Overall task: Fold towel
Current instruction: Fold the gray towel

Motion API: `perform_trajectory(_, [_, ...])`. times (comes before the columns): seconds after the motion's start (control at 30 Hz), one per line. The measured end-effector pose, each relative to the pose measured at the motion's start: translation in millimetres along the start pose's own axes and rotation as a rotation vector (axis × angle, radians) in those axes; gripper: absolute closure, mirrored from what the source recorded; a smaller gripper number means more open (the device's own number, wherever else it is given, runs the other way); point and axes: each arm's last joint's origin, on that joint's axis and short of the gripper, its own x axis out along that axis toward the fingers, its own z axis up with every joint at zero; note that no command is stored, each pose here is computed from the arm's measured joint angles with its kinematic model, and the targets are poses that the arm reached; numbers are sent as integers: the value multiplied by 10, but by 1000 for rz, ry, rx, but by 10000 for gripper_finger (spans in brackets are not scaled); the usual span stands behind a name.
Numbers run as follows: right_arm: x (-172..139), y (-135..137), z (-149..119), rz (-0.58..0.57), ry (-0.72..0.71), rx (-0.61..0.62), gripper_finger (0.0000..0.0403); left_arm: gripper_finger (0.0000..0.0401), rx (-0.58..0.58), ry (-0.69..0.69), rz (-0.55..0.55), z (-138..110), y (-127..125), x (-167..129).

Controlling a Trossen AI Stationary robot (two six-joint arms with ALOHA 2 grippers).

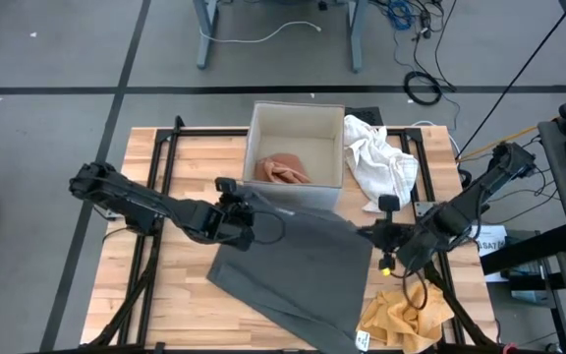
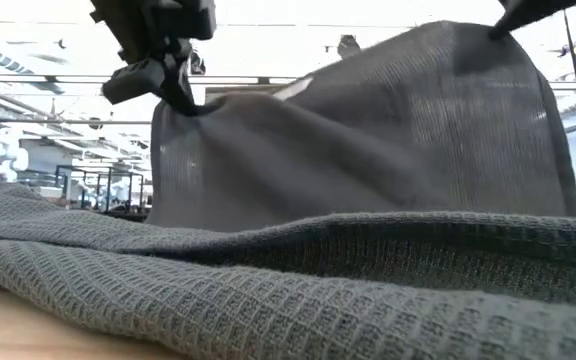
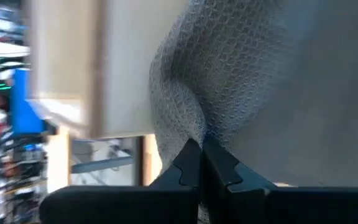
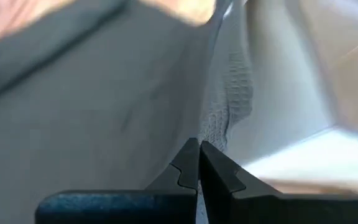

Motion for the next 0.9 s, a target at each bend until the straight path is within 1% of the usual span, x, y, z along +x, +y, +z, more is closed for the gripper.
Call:
perform_trajectory(0.13, [138,202,-46,42,83,-46,403,383,35,38,-50,17,-120,74])
perform_trajectory(0.23, [256,374,-96,62,145,-64,403,361,73,65,-79,31,-249,122])
perform_trajectory(0.37, [420,633,-191,94,228,-75,403,319,134,101,-126,45,-456,184])
perform_trajectory(0.53, [655,941,-307,148,302,-90,403,258,192,140,-130,50,-664,273])
perform_trajectory(0.63, [780,1070,-374,155,329,-99,403,231,199,144,-127,49,-707,280])
perform_trajectory(0.73, [879,1151,-430,155,353,-93,398,217,164,137,-122,51,-692,263])
perform_trajectory(0.83, [927,1198,-454,166,363,-80,375,214,148,131,-122,44,-686,226])
perform_trajectory(0.9, [918,1215,-467,169,370,-70,350,213,138,138,-151,35,-699,208])
